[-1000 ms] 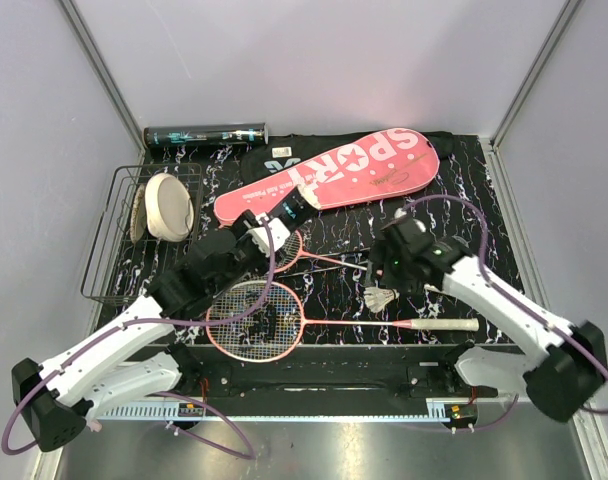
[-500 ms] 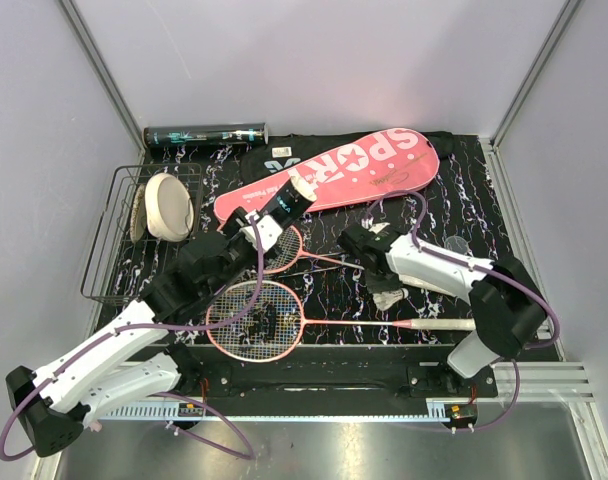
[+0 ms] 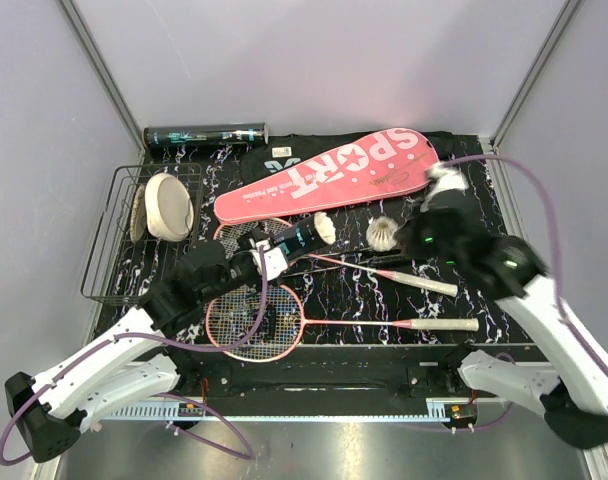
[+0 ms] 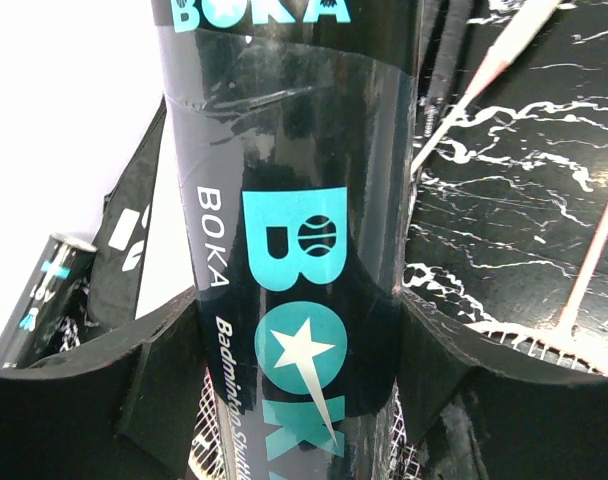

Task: Pack up the badminton gear
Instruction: Pick up the shuttlecock at the center of the board, then place the shuttlecock at the shuttle tube.

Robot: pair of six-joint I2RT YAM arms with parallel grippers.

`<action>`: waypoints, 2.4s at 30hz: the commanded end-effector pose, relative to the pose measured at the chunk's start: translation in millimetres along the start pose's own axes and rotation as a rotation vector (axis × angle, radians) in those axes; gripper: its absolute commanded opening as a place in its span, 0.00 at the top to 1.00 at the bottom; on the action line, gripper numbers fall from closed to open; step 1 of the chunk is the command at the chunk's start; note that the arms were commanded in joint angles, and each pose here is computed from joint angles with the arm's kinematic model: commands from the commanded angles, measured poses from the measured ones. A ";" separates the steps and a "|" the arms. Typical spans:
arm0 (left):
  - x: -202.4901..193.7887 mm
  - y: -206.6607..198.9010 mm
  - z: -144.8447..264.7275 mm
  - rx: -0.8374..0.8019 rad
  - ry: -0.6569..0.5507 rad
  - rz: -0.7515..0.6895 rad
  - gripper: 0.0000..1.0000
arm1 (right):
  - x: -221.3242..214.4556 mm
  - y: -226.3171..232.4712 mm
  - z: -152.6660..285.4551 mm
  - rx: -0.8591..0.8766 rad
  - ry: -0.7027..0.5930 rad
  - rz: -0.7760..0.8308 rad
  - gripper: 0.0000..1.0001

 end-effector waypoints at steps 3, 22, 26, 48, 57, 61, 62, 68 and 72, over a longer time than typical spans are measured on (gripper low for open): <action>22.0 -0.8 2.9 -0.083 -0.196 -0.099 1.00 | 50.9 13.8 74.4 0.524 -0.038 -0.060 1.00; 24.3 -0.2 4.0 -0.059 -0.234 -0.095 1.00 | 39.9 36.1 85.4 0.898 0.179 -0.094 1.00; 24.6 1.2 4.2 -0.044 -0.233 -0.093 1.00 | 35.2 31.6 85.4 0.865 0.189 -0.088 1.00; 36.3 -8.0 7.3 -0.152 -0.347 -0.103 1.00 | 34.4 40.7 21.4 0.820 0.320 -0.061 0.62; 40.5 -1.6 6.2 -0.103 -0.350 -0.072 1.00 | 12.6 82.8 -1.6 0.800 0.371 -0.010 0.38; 40.3 2.4 2.5 -0.074 -0.320 -0.038 1.00 | 0.4 108.5 -23.3 0.725 0.312 -0.060 0.32; 40.5 3.0 1.3 -0.074 -0.316 -0.034 1.00 | -9.2 117.8 -30.4 0.708 0.327 -0.059 0.32; 40.3 5.2 4.6 -0.050 -0.305 -0.029 1.00 | -19.6 126.6 -50.1 0.635 0.258 -0.083 0.25; 31.7 7.8 5.4 0.007 -0.233 -0.002 1.00 | 10.8 95.4 -15.0 0.643 0.148 -0.105 0.16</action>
Point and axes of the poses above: each gripper's point midway between its finger pads, its own z axis back along the fingers, its own y axis along the line the jaws close on, x = y × z, the point moved 9 cm from there along z, back along the fingers, and after that the axes turned 7 degrees about -z, right-handed, at the moved point
